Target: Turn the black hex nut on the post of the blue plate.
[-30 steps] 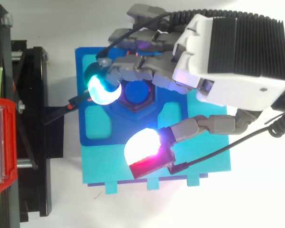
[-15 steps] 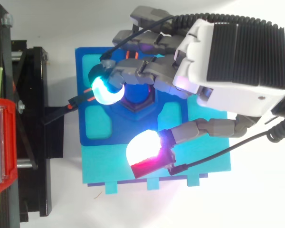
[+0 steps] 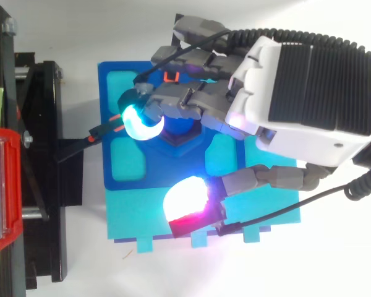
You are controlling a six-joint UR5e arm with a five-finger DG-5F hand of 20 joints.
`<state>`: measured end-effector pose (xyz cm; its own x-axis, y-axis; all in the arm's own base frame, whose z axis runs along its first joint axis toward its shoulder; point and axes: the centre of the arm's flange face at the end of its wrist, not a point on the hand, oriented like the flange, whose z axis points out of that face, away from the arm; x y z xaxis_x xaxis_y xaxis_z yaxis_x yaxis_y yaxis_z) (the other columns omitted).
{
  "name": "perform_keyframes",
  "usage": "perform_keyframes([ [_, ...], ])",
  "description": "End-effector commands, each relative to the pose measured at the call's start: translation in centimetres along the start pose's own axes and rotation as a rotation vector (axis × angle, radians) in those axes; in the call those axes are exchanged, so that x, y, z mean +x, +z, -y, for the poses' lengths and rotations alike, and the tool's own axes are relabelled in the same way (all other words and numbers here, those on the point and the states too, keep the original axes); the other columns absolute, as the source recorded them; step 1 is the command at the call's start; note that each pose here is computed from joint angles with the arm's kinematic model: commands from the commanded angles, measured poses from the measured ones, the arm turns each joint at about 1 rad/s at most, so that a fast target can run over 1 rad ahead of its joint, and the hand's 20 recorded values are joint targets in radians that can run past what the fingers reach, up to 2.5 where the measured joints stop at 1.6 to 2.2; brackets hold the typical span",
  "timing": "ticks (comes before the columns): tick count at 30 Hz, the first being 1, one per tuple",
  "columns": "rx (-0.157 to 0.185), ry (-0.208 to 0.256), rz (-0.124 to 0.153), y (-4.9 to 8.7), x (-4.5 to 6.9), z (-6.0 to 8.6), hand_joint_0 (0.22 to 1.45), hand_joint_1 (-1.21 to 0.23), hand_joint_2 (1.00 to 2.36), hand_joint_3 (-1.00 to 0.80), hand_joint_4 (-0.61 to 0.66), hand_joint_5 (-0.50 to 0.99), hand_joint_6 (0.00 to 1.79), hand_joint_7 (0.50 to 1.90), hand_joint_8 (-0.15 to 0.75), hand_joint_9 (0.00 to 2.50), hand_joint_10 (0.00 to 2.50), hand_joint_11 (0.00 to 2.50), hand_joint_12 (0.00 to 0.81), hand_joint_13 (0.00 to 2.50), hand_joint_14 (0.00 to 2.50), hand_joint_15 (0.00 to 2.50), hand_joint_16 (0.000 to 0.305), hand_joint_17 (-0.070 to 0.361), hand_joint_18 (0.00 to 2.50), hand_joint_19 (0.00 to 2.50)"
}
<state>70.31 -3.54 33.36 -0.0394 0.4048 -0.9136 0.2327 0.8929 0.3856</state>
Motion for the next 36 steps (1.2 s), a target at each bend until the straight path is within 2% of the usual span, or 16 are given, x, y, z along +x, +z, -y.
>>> perform_keyframes([
  [1, 0.020, -0.022, 0.010, -0.1, 0.1, -0.2, 0.49, -0.44, 1.00, -0.50, 0.29, -0.16, 0.50, 0.79, 0.324, 0.69, 0.00, 0.05, 0.396, 0.41, 0.00, 0.00, 0.060, 0.136, 0.16, 0.09],
  [10, 0.015, -0.041, 0.018, 0.0, 0.1, -0.5, 0.49, -0.44, 1.00, -0.50, 0.29, -0.16, 0.50, 0.79, 0.324, 0.70, 0.00, 0.05, 0.396, 0.42, 0.00, 0.01, 0.061, 0.137, 0.19, 0.10],
  [11, 0.015, -0.043, 0.013, 0.1, 0.4, -0.4, 0.49, -0.44, 1.00, -0.50, 0.29, -0.16, 0.50, 0.79, 0.324, 0.70, 0.00, 0.04, 0.394, 0.43, 0.00, 0.01, 0.061, 0.136, 0.19, 0.10],
  [12, 0.023, -0.048, 0.000, 0.7, 1.5, -0.2, 0.49, -0.44, 1.00, -0.50, 0.29, -0.16, 0.50, 0.79, 0.325, 0.70, 0.00, 0.05, 0.395, 0.43, 0.00, 0.01, 0.061, 0.136, 0.19, 0.10],
  [13, 0.023, -0.048, 0.001, 0.9, 1.4, -0.2, 0.49, -0.44, 1.00, -0.50, 0.29, -0.16, 0.50, 0.79, 0.326, 0.70, 0.00, 0.05, 0.394, 0.43, 0.00, 0.01, 0.061, 0.136, 0.19, 0.10],
  [14, 0.026, -0.050, -0.010, 1.3, 2.1, 0.2, 0.49, -0.44, 1.00, -0.50, 0.29, -0.16, 0.50, 0.79, 0.324, 0.70, 0.00, 0.04, 0.395, 0.43, 0.00, 0.01, 0.061, 0.136, 0.19, 0.09],
  [15, 0.024, -0.051, -0.012, 1.3, 2.2, 0.2, 0.49, -0.44, 1.00, -0.50, 0.29, -0.16, 0.50, 0.79, 0.324, 0.70, 0.00, 0.04, 0.396, 0.43, 0.00, 0.01, 0.061, 0.137, 0.20, 0.10],
  [17, 0.014, -0.051, -0.014, 1.3, 2.1, 0.0, 0.49, -0.44, 1.00, -0.50, 0.29, -0.16, 0.50, 0.79, 0.326, 0.70, 0.00, 0.05, 0.396, 0.43, 0.00, 0.01, 0.061, 0.138, 0.20, 0.11],
  [19, 0.007, -0.048, -0.009, 1.4, 1.5, -0.5, 0.49, -0.44, 1.00, -0.50, 0.29, -0.16, 0.50, 0.79, 0.326, 0.70, 0.00, 0.04, 0.395, 0.43, 0.00, 0.01, 0.061, 0.137, 0.20, 0.10],
  [23, 0.010, -0.052, -0.022, 1.3, 1.5, -0.5, 0.49, -0.44, 1.00, -0.50, 0.29, -0.16, 0.50, 0.79, 0.327, 0.70, 0.00, 0.04, 0.396, 0.44, 0.00, 0.02, 0.061, 0.137, 0.21, 0.10],
  [27, -0.005, -0.053, -0.031, 1.3, 1.6, -0.6, 0.49, -0.44, 1.00, -0.50, 0.29, -0.16, 0.50, 0.79, 0.324, 0.71, 0.00, 0.04, 0.396, 0.44, 0.00, 0.01, 0.061, 0.137, 0.21, 0.11],
  [36, -0.018, -0.052, -0.035, 1.3, 1.6, -0.9, 0.49, -0.44, 1.00, -0.50, 0.29, -0.16, 0.50, 0.79, 0.327, 0.71, 0.00, 0.05, 0.397, 0.44, 0.00, 0.02, 0.061, 0.136, 0.22, 0.11],
])
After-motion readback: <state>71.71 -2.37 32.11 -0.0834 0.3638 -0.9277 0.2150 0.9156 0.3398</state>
